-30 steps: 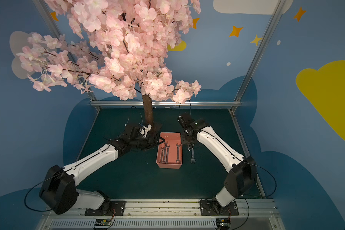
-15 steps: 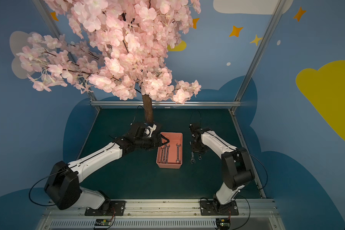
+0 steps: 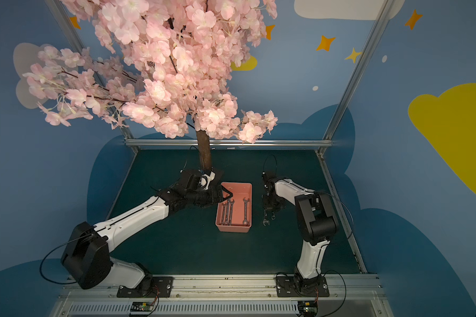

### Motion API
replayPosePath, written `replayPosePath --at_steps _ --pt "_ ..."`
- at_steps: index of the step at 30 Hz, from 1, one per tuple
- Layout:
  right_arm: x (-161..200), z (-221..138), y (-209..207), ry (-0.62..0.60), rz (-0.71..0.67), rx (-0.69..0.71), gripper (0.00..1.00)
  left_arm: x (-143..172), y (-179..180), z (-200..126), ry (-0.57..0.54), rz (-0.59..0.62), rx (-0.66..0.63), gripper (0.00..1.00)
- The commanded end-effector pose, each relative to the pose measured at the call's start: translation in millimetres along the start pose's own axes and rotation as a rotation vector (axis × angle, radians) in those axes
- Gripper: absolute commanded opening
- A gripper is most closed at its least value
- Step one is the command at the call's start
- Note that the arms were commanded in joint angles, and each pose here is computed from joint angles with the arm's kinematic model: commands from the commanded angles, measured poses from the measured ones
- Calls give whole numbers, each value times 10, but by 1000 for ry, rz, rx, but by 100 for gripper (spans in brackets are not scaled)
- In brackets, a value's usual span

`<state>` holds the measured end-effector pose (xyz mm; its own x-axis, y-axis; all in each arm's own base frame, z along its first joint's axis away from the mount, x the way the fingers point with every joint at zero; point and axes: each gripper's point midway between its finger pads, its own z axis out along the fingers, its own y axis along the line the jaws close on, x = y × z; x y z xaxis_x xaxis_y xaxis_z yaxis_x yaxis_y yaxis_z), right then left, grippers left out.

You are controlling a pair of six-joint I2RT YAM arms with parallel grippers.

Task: Take out the wrench from the storage box
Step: Place the wrench at the center of the board.

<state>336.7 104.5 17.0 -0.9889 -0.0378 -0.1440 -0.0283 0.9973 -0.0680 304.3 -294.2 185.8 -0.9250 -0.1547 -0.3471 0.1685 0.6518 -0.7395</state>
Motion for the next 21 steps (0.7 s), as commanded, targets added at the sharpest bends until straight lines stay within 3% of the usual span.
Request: replayPosePath --at_steps 1,10,13,17,21 --pt "5 68 13 30 2 1 12 -58 -29 -2 -4 19 -1 100" --pt "138 -189 41 41 -22 23 31 -65 -16 11 2 11 1 100" --pt "120 -328 11 18 -23 33 32 -67 -23 5 2 13 1 100" --pt "53 -656 -94 -36 -33 71 34 -67 -33 -15 0 18 -2 100" --pt "1 -1142 171 -126 -48 -26 35 -70 -21 -26 -3 17 -5 100"
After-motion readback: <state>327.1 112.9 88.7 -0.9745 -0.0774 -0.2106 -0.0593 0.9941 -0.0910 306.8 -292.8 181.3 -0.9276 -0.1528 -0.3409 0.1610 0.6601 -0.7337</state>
